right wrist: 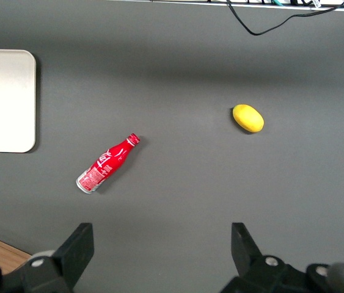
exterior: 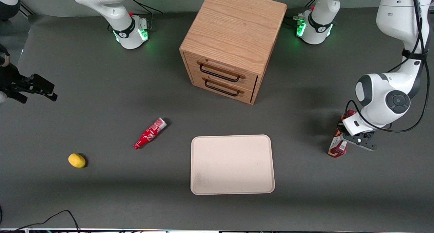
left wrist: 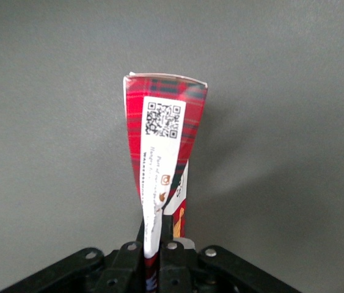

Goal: Place red cookie box on tray
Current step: 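Lift the red cookie box upright with the left gripper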

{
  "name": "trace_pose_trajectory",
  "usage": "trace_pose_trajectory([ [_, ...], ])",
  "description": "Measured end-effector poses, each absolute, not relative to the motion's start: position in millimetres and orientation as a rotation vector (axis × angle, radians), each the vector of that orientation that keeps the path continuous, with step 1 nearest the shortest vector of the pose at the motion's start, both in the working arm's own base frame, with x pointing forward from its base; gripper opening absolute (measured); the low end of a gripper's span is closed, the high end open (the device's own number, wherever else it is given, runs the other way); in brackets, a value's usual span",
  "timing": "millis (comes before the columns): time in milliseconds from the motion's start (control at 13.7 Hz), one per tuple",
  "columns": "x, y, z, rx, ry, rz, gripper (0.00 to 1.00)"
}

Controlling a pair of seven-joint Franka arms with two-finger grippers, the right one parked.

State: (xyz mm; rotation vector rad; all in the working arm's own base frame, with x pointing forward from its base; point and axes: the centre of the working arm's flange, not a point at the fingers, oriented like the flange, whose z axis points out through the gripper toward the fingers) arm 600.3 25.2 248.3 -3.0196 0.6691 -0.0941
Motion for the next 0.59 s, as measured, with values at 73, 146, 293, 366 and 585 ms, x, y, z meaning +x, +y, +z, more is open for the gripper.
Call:
trace_pose_trajectory([
  [73, 601, 25, 258, -3.02, 0.668, -0.092, 0.07],
  [146, 603, 25, 274, -3.027, 0.668, -0.06, 0.07],
  [293, 608, 25, 330, -3.047, 0.666, 0.051, 0.07],
  [366, 610, 26, 365, -3.055, 0.664, 0.108, 0.07],
  [585, 611, 26, 457, -3.07, 0.651, 0.217, 0.07],
])
